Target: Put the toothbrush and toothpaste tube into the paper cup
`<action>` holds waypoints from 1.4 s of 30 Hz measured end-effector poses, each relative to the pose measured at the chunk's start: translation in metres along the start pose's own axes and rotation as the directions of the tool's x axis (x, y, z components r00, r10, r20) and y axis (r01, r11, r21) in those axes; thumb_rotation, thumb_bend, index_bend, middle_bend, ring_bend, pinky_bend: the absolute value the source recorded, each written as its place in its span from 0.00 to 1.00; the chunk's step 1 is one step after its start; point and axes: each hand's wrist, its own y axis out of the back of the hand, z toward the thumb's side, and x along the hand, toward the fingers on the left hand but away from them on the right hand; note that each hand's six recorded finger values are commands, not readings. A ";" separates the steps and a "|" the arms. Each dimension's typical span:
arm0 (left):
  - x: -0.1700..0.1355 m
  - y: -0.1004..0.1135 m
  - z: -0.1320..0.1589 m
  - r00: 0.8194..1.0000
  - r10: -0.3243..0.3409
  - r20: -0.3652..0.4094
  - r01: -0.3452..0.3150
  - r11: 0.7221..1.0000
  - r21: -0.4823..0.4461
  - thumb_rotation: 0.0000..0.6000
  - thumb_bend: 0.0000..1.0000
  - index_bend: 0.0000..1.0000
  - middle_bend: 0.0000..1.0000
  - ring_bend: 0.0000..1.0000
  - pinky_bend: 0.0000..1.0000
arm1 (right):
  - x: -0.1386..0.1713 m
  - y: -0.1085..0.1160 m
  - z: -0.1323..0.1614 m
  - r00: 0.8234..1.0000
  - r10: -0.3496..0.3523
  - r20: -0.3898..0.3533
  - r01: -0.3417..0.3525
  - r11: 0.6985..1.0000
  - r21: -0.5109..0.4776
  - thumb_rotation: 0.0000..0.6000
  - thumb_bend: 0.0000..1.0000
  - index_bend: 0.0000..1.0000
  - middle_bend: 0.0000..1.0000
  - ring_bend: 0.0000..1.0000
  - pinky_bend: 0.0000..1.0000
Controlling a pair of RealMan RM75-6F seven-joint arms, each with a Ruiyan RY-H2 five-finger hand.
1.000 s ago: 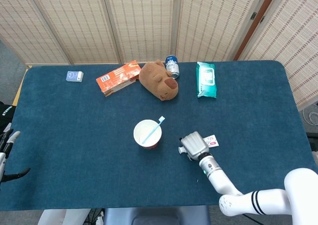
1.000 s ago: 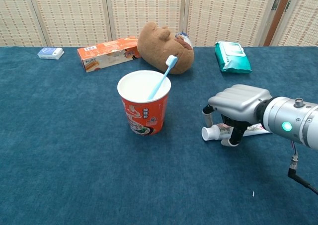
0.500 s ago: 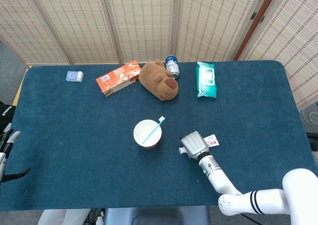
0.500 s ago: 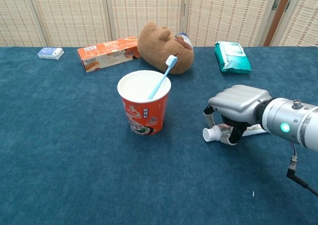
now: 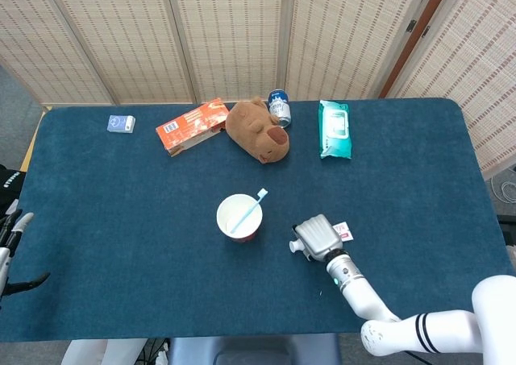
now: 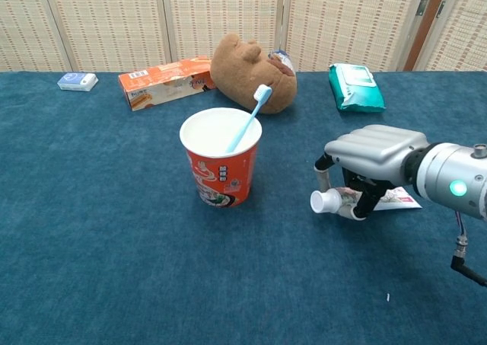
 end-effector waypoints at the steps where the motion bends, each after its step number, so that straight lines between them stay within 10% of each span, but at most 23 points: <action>1: 0.000 0.000 0.000 1.000 0.000 0.001 0.000 1.000 0.001 1.00 0.00 0.00 0.00 0.00 0.00 | 0.003 0.003 0.000 1.000 -0.008 0.000 0.008 1.000 -0.022 1.00 0.36 0.64 1.00 1.00 1.00; 42: 0.001 -0.001 0.006 1.000 -0.004 0.009 0.004 1.000 0.018 1.00 0.00 0.00 0.00 0.00 0.00 | 0.071 0.066 -0.011 0.983 -0.168 -0.075 0.113 0.872 -0.476 1.00 0.42 0.68 1.00 1.00 1.00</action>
